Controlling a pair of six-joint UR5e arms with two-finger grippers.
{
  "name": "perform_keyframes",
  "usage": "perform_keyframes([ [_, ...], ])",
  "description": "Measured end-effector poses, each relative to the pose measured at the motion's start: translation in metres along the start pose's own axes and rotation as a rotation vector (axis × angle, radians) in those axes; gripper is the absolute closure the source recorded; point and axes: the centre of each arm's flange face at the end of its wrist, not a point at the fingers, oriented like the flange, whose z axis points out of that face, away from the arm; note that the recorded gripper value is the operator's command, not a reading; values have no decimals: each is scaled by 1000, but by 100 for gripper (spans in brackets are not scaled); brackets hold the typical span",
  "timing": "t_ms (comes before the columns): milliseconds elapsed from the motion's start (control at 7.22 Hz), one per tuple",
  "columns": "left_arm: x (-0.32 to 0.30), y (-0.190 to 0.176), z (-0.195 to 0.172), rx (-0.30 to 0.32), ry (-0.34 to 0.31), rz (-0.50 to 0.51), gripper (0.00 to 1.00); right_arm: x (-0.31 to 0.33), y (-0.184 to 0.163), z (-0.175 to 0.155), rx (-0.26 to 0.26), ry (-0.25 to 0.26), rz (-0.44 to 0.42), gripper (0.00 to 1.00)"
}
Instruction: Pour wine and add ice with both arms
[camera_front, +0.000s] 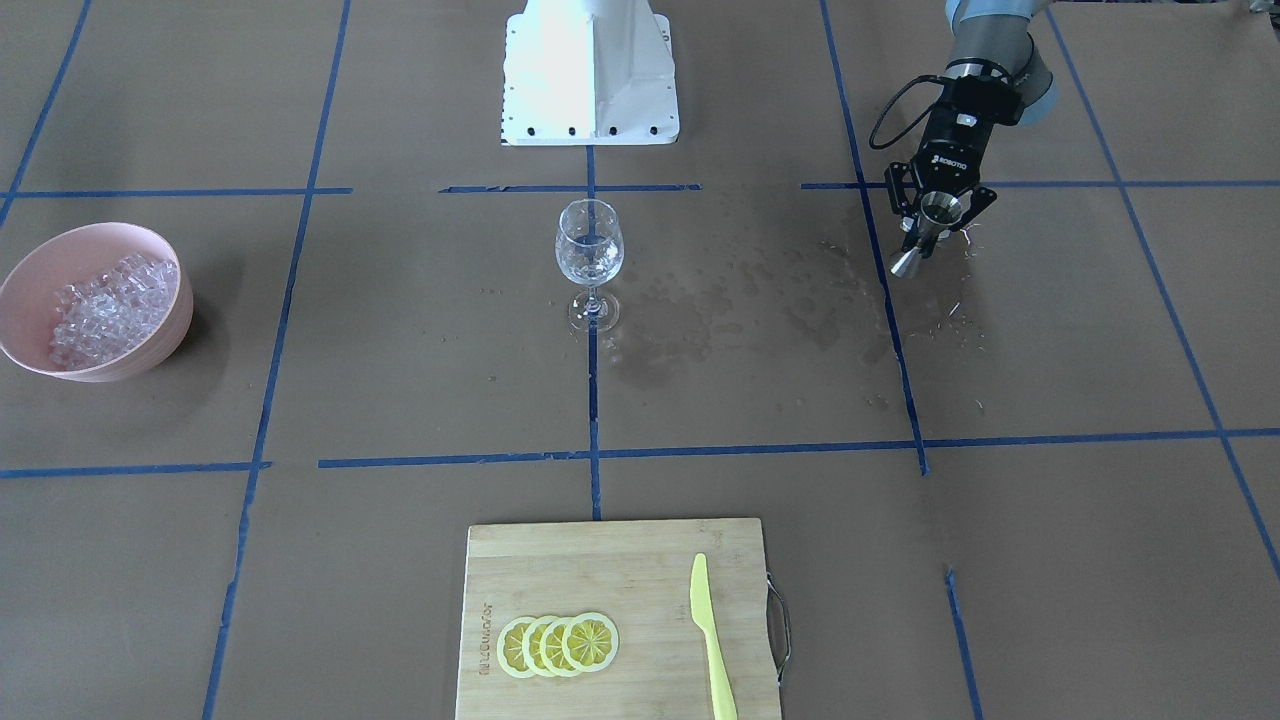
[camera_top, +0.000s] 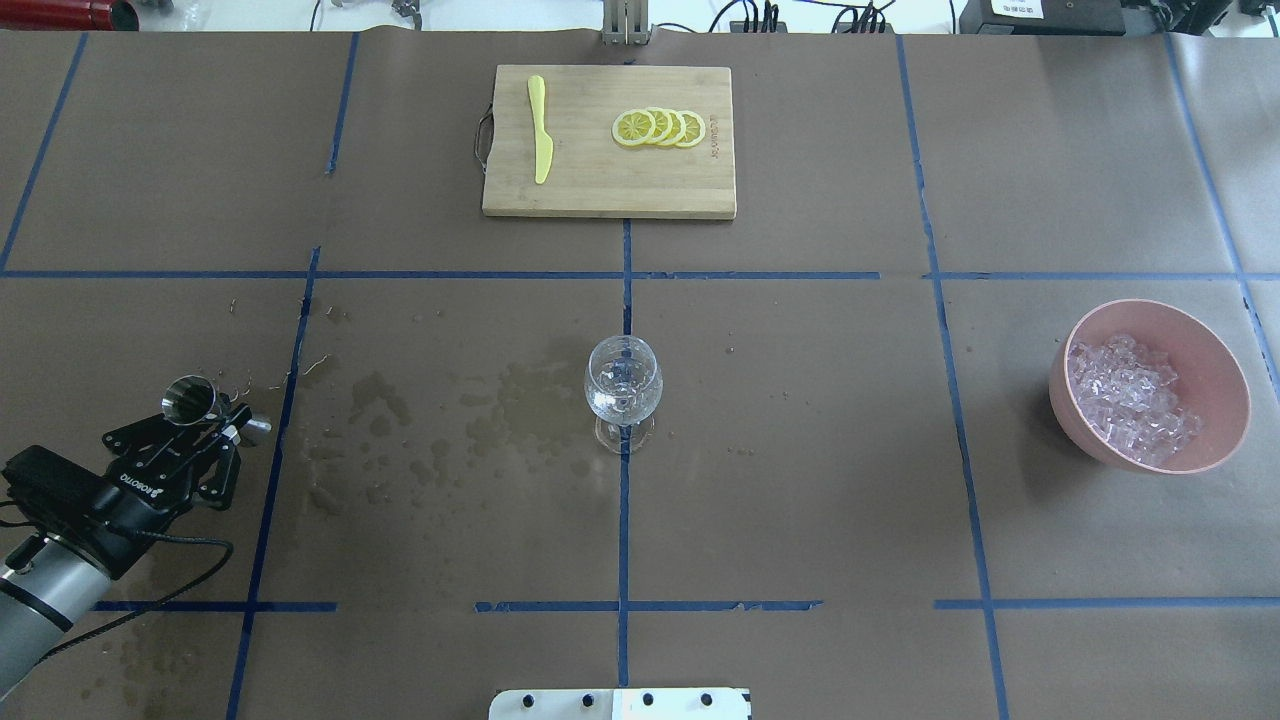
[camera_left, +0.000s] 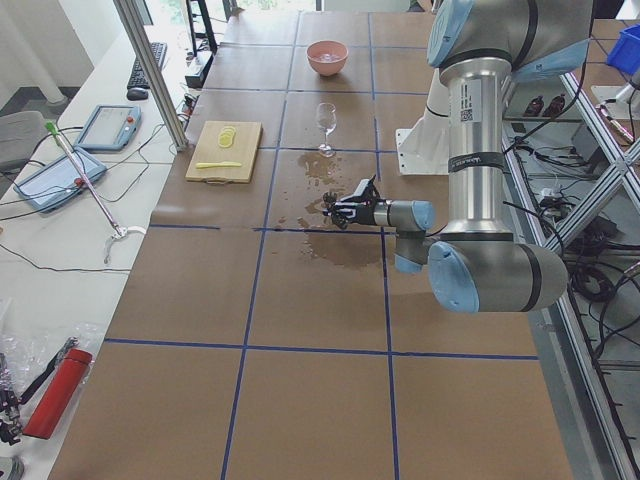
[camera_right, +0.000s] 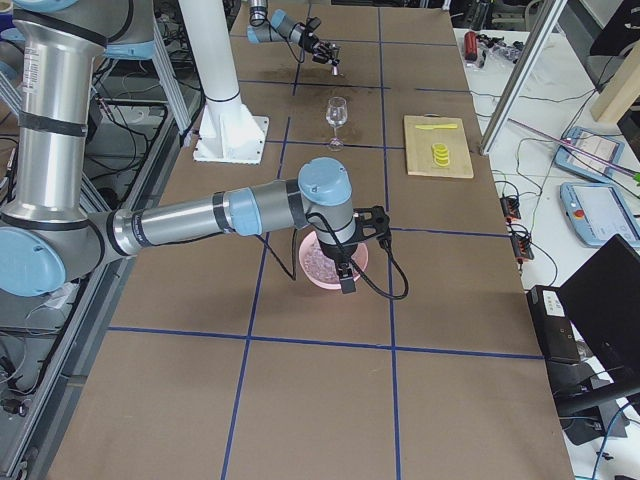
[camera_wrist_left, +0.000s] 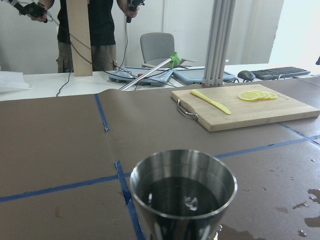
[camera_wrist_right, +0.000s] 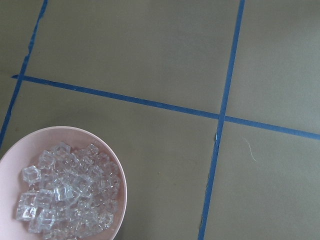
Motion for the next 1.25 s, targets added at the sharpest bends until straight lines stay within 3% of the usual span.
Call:
perform_keyframes([
  [277,21,-30,-3,20,137,81,100,1,1,1,-3,1,3,0],
  [554,35,-71,11,-2,296,223,100,3,2,3,-7,2,6,0],
  [970,57,-138,68,-103,515,343,100,5,3,5,-11,2,19,0],
  [1247,82,-179,101,-178,569,366,100,5,3,5,-11,2,34,0],
])
